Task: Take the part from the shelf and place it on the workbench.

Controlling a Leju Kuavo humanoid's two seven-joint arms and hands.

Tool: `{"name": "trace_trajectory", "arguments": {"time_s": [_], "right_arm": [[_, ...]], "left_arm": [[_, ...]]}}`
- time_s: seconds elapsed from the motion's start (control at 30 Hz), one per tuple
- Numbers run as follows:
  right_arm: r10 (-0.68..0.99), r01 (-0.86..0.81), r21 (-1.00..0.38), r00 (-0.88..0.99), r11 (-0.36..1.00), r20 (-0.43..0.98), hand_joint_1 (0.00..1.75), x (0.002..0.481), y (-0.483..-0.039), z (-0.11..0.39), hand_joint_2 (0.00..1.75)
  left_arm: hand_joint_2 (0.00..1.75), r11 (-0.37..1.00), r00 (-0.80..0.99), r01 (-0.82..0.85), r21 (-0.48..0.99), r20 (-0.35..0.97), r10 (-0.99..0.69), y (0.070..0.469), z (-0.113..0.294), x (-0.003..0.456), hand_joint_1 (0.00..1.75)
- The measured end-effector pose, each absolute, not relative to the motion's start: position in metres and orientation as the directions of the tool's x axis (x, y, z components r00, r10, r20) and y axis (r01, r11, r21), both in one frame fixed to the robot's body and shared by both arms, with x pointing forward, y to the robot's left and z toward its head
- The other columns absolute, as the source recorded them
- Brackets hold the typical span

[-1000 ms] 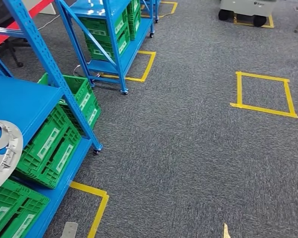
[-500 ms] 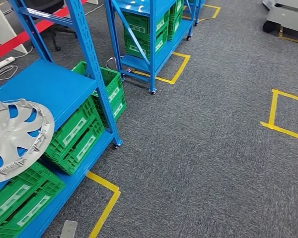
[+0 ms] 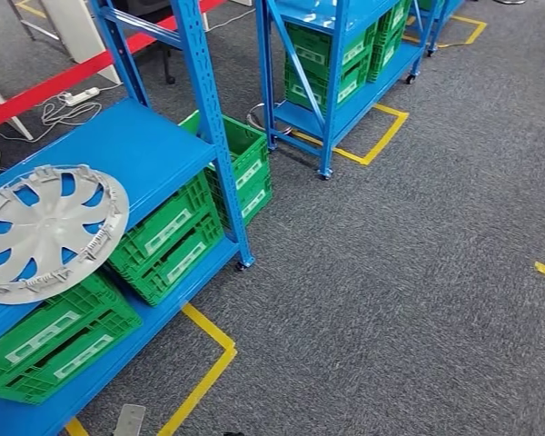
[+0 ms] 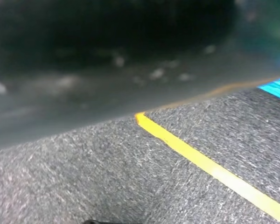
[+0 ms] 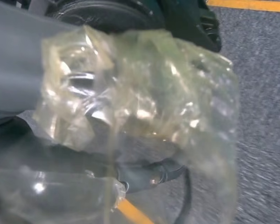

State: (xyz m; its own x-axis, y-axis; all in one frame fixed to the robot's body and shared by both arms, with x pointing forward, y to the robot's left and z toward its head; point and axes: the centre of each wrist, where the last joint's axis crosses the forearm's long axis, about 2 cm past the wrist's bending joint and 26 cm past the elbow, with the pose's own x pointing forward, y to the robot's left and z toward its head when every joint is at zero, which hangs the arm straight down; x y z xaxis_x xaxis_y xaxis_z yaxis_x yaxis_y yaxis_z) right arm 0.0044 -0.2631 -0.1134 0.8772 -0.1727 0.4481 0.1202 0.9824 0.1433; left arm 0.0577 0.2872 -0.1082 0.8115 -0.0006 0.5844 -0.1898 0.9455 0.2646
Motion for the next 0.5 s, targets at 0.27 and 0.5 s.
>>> {"name": "trace_trajectory", "arguments": {"time_s": [0.27, 0.5], "right_arm": [[-0.174, 0.118, 0.149, 0.871, 0.982, 0.459, 0.00, 0.011, -0.261, -0.113, 0.00], [-0.173, 0.118, 0.146, 0.874, 0.982, 0.454, 0.00, 0.007, -0.262, -0.113, 0.00]], "left_arm": [[0.00, 0.941, 0.811, -0.201, 0.274, 0.585, 0.003, 0.288, -0.108, 0.056, 0.00], [0.00, 0.943, 0.809, -0.208, 0.258, 0.588, 0.017, 0.277, -0.108, 0.058, 0.00]]}}
